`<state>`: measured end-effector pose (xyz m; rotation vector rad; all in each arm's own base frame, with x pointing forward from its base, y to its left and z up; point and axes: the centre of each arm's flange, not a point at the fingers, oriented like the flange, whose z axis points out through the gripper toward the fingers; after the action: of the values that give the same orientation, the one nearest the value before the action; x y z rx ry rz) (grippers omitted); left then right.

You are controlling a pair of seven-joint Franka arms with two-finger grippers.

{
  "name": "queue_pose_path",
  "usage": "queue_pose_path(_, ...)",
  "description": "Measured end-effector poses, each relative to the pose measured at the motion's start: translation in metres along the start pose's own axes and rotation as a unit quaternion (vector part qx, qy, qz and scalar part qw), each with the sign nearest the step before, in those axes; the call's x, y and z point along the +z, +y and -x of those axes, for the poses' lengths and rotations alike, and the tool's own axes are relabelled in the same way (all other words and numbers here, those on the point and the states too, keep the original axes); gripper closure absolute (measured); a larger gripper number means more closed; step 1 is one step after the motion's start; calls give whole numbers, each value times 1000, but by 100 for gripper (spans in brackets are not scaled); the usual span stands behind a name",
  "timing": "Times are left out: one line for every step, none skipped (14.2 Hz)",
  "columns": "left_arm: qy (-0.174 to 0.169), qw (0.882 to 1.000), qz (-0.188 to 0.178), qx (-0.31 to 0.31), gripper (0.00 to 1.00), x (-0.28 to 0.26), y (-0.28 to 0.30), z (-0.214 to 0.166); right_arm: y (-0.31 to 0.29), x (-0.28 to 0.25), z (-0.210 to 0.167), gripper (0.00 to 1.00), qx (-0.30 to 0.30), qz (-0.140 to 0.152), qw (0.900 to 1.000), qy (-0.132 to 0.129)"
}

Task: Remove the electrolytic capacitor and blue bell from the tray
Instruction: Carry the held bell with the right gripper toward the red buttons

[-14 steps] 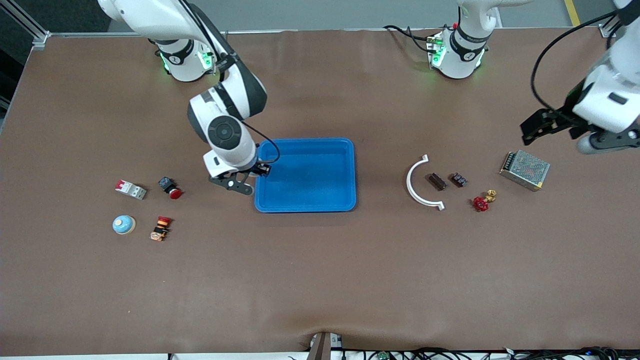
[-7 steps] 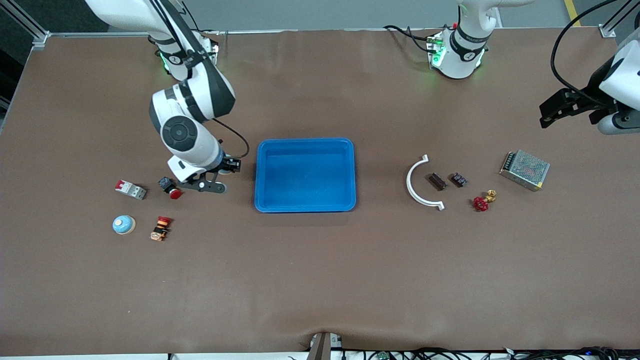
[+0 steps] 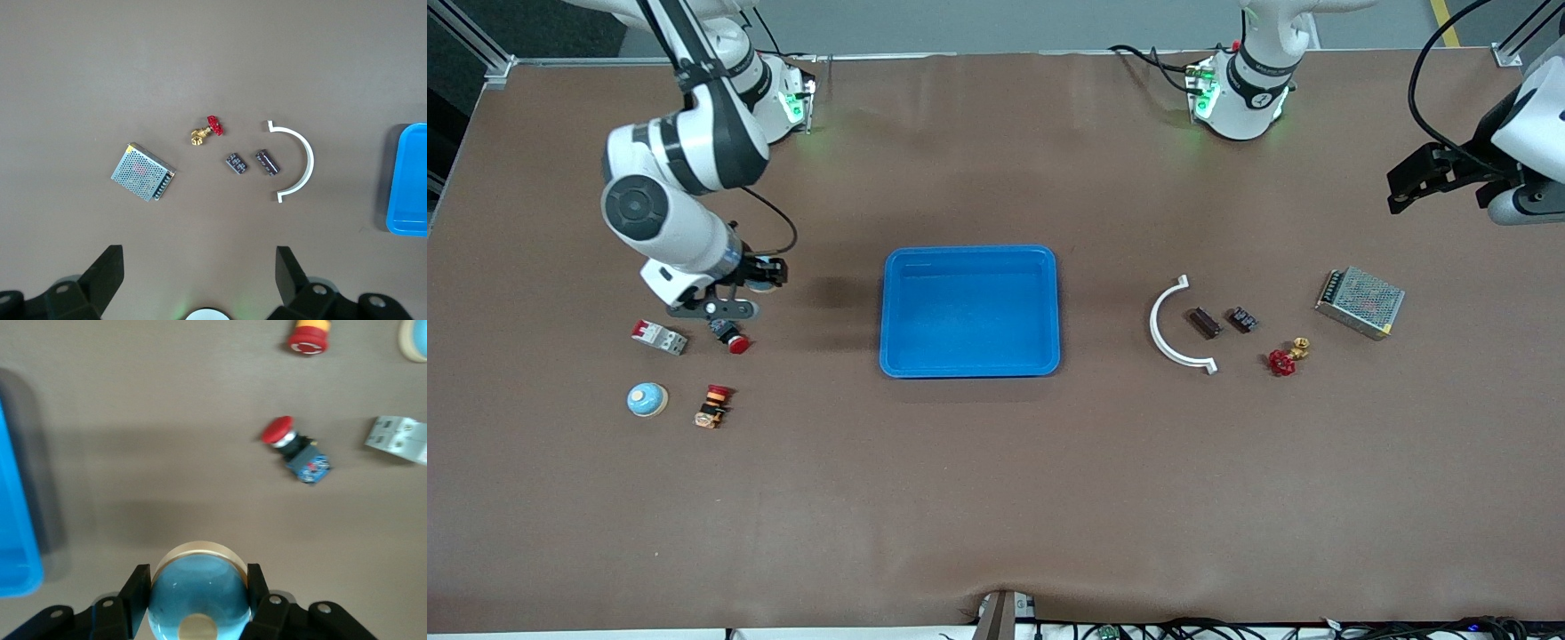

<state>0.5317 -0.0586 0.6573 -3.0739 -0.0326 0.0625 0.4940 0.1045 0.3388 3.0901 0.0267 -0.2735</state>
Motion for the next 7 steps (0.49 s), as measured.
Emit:
queue_pose_path(0, 1000, 0, 0, 0, 0, 0, 1, 18, -3, 5, 37, -8, -3, 1000, 2)
queue_pose_path(0, 1000, 0, 0, 0, 0, 0, 1, 35, -5, 9, 37, -16, -5, 1000, 3)
queue_pose_path(0, 1000, 0, 0, 0, 0, 0, 1, 51, -6, 13, 37, -25, -7, 1000, 4)
queue_pose_path(1, 1000, 0, 0, 0, -1, 0, 2, 68, -6, 15, 37, -35, -10, 999, 5)
queue_pose_path(1, 1000, 0, 1, 0, -1, 1, 2, 86, -4, 18, 37, -44, -13, 999, 4)
queue_pose_path(1, 1000, 0, 1, 0, -1, 1, 2, 102, -1, 21, 37, -48, -15, 999, 5)
queue_pose_path(1, 1000, 0, 1, 0, -1, 1, 2, 114, 5, 25, 37, -50, -17, 999, 9)
